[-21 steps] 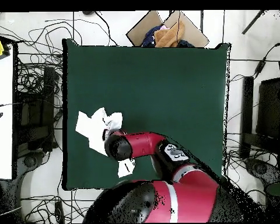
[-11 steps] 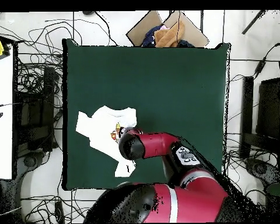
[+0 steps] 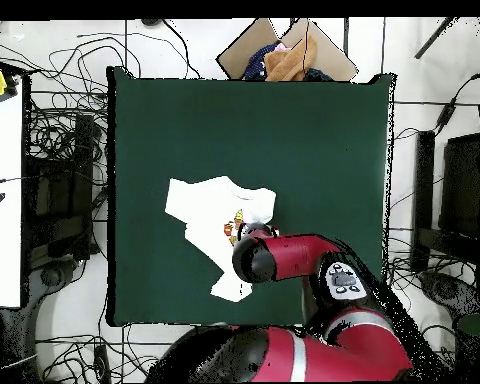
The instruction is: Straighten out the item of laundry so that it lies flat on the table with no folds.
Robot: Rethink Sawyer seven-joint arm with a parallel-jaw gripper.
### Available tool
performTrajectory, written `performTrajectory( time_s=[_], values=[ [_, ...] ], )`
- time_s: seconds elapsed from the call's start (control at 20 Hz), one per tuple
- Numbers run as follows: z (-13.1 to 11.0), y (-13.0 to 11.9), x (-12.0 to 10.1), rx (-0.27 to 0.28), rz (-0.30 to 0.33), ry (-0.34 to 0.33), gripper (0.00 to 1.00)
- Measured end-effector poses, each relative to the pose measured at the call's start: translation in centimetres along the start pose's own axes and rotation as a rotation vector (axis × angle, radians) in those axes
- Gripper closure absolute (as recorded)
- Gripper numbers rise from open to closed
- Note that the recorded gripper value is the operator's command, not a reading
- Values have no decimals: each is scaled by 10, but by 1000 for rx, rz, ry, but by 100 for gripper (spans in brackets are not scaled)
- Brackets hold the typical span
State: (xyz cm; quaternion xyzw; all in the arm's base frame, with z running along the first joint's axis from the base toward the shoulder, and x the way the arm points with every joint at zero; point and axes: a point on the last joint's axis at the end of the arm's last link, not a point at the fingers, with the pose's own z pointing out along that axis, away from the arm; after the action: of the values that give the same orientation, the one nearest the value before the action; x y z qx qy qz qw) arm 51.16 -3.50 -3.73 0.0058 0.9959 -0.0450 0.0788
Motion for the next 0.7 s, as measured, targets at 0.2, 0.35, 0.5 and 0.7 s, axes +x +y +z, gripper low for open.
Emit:
performTrajectory(
  time_s=[0.2,0.35,0.5,0.7],
  values=[
    [-10,-20,9,67,-49,1,100],
    [-11,-29,11,82,-57,-5,100],
    [-2,-52,12,74,-21,-35,100],
    [20,-81,14,57,24,-85,0]
  ],
)
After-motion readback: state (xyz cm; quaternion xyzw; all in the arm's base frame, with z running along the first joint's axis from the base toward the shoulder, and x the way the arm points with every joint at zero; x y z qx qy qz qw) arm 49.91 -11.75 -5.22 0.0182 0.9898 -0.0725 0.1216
